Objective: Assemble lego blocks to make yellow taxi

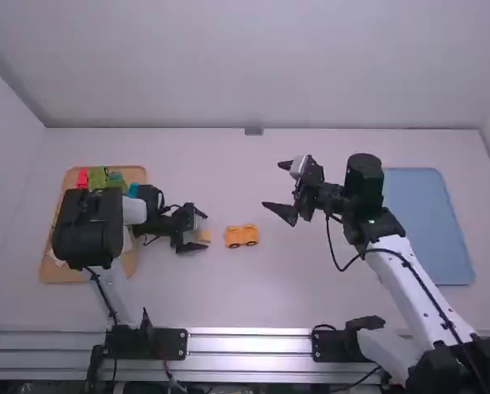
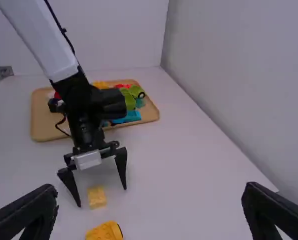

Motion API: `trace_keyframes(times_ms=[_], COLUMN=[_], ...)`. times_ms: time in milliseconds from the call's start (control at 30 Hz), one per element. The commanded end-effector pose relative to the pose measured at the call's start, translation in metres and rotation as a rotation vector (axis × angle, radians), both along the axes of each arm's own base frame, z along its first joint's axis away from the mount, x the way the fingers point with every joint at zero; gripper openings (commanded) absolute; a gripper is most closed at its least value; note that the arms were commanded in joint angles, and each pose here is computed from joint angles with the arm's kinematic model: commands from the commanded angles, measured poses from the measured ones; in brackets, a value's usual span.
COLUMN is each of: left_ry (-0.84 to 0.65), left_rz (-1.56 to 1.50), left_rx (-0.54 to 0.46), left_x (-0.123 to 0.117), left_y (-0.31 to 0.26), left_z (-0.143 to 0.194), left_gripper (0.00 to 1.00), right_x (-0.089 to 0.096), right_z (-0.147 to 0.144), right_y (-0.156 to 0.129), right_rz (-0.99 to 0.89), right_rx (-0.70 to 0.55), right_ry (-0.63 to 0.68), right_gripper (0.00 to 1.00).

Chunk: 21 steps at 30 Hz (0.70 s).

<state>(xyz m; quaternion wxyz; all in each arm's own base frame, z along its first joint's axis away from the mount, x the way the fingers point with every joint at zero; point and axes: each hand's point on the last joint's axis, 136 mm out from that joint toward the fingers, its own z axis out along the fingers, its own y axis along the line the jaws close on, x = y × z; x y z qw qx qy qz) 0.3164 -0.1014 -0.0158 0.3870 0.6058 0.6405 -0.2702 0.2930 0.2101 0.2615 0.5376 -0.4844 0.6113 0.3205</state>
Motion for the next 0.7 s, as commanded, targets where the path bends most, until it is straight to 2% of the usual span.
trace_keyframes(times_ms=[0,100,167,300,567,667], left_ry=[0.027,0.027,0.035,0.044,0.066,0.065], left_rz=[0.004,-0.003,-0.003,0.001,0.002,0.003], left_rx=[-0.019,-0.004,-0.004,-0.004,0.036,0.037], left_x=[-0.002,-0.003,-0.005,-0.007,-0.015,-0.015], left_y=[-0.002,-0.001,-0.001,-0.001,0.002,0.002], left_z=[-0.001,-0.003,-0.003,-0.004,-0.014,-0.015], left_gripper=[0.82,0.78,0.66,0.50,0.54,0.59], right_x=[-0.004,-0.004,-0.004,-0.004,-0.003,-0.003], right_z=[0.002,0.002,0.002,0.002,0.002,0.004], right_y=[0.000,0.000,0.000,0.000,-0.001,0.000], right_rz=[0.007,0.008,0.007,0.007,0.006,0.009], right_rx=[0.006,0.007,0.006,0.005,0.005,0.007], right_ry=[0.000,0.000,-0.001,-0.004,-0.007,-0.015], right_gripper=[0.99,0.99,0.99,0.99,0.99,0.99])
